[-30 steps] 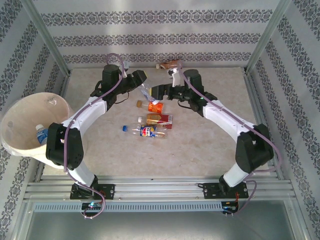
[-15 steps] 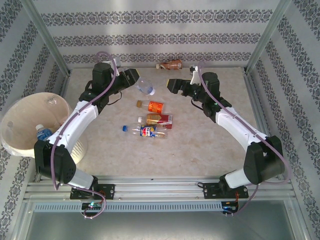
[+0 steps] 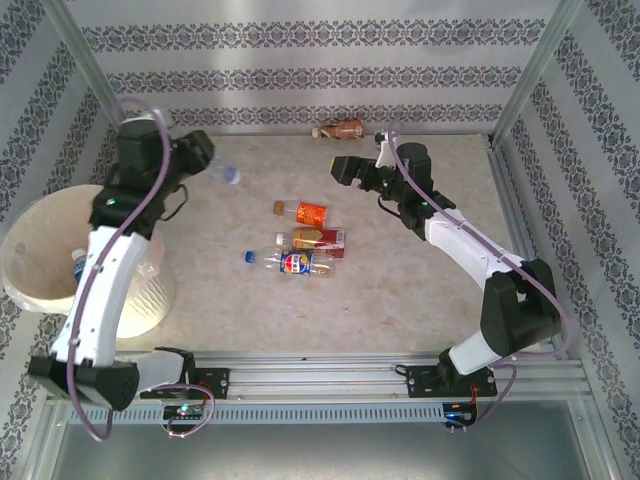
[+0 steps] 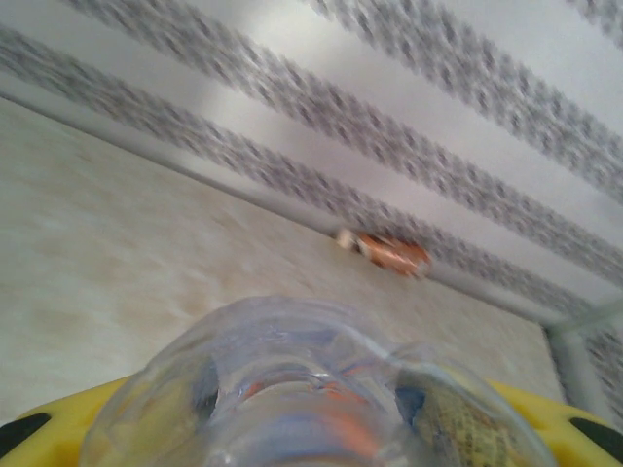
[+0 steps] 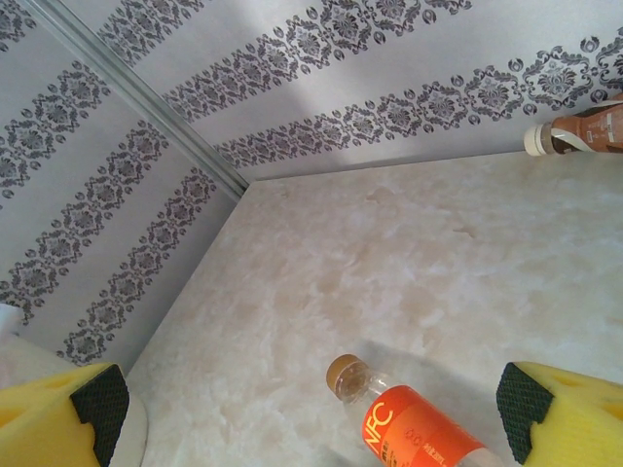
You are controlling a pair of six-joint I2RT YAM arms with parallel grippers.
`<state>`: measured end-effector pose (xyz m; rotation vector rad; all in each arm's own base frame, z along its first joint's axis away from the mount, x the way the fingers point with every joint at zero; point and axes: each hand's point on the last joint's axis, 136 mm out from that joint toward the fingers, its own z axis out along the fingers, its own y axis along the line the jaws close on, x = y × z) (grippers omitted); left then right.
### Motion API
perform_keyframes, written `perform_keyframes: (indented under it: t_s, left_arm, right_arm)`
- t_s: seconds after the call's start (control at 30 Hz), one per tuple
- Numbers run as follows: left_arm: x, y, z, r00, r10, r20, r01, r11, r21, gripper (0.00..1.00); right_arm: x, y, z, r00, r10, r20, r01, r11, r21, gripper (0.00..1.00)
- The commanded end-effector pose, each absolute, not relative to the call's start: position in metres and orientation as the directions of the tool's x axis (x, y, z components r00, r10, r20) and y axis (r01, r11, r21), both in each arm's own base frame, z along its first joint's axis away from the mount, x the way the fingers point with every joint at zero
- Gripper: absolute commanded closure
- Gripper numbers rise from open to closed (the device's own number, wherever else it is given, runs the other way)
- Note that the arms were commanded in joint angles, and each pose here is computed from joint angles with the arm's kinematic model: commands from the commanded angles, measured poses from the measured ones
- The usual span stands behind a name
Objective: Put the plastic bottles in the bin
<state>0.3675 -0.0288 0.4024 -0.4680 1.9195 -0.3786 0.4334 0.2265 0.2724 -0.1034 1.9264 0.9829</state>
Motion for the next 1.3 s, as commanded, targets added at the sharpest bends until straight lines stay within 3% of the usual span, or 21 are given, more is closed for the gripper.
perform_keyframes:
  t_s: [0.0, 0.23, 0.53, 0.73, 0.93, 1.03, 1.1, 1.13, 1.27]
  left_arm:
    - [0.321, 0.028, 0.415, -0.328, -0.392, -0.859, -0.343, 0.897, -0.278, 0.62]
    - [0.274, 0.068, 0.447, -0.307, -0.326, -0.894, -0.476, 0.866, -0.152, 0.63]
    - [0.213, 0.121, 0.464, -0.366, -0.238, -0.900, -0.709, 0.697, 0.105, 0.64]
    - [0.200, 0.135, 0.435, -0.520, -0.261, -0.813, -0.724, 0.640, 0.257, 0.65]
    - [0.195, 0.149, 0.380, -0.575, -0.435, -0.693, -0.735, 0.646, 0.204, 0.64]
    - [0.198, 0.155, 0.354, -0.606, -0.499, -0.620, -0.740, 0.639, 0.208, 0.49]
    - [0.205, 0.159, 0.349, -0.612, -0.518, -0.598, -0.745, 0.632, 0.215, 0.30]
    - [0.207, 0.161, 0.350, -0.611, -0.520, -0.597, -0.747, 0.629, 0.216, 0.25]
    - [0.218, 0.162, 0.368, -0.565, -0.509, -0.649, -0.758, 0.631, 0.164, 0.14]
  right_arm:
    - [0.443, 0.231, 0.296, -0.512, 0.334, -0.791, -0.484, 0.648, 0.587, 0.02]
    - [0.451, 0.237, 0.293, -0.539, 0.352, -0.765, -0.474, 0.625, 0.621, 0.02]
    - [0.455, 0.241, 0.296, -0.554, 0.345, -0.758, -0.472, 0.620, 0.627, 0.02]
    - [0.457, 0.245, 0.297, -0.574, 0.336, -0.747, -0.468, 0.614, 0.636, 0.02]
    - [0.459, 0.249, 0.298, -0.586, 0.327, -0.741, -0.469, 0.609, 0.640, 0.02]
    - [0.459, 0.252, 0.299, -0.590, 0.319, -0.742, -0.472, 0.609, 0.637, 0.02]
    - [0.459, 0.255, 0.300, -0.592, 0.313, -0.743, -0.476, 0.607, 0.636, 0.02]
    - [0.459, 0.256, 0.301, -0.593, 0.310, -0.743, -0.477, 0.608, 0.634, 0.02]
    - [0.457, 0.257, 0.299, -0.588, 0.297, -0.753, -0.479, 0.622, 0.619, 0.02]
